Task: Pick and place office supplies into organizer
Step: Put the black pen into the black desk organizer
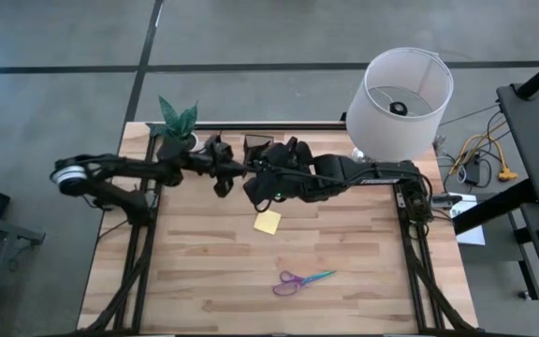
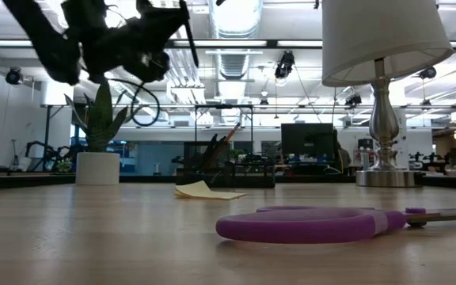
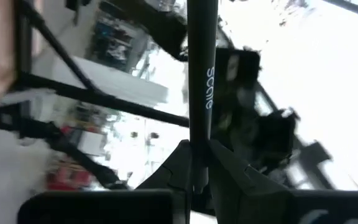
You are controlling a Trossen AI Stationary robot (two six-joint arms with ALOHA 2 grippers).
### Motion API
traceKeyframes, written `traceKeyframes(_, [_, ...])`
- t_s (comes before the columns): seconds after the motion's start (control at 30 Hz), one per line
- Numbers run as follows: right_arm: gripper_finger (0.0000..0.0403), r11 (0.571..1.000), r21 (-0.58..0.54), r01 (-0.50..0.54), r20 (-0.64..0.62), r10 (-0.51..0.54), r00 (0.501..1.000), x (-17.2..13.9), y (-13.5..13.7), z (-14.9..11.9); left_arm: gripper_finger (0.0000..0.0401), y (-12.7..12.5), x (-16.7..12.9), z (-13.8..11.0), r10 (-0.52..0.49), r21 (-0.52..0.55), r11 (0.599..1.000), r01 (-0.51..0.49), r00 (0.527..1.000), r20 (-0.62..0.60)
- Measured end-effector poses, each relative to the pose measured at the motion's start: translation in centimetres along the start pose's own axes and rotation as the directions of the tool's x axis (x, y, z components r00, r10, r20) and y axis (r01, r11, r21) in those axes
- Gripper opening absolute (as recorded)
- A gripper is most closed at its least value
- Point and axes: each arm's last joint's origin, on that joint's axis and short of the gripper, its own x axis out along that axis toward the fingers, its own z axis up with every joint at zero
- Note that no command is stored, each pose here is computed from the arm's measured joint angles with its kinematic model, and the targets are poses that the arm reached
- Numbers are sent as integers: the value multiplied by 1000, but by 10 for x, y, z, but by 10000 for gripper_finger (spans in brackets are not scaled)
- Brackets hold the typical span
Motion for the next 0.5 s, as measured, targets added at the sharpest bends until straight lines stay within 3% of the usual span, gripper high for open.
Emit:
traceKeyframes(0.13, [130, 998, -11, 54, 52, -53, 997, 0, -1, 2, 16, 2, -3, 23, 1, -190, 982, 7, 999, 43])
traceKeyframes(0.3, [130, 985, -122, 125, 106, -113, 988, 1, -4, 4, 17, 8, -8, 49, 19, -375, 927, 28, 993, 120])
traceKeyframes(0.5, [127, 944, -284, 168, 123, -138, 983, 3, -6, 6, 17, 5, -6, 71, -15, -423, 901, 97, 981, 193])
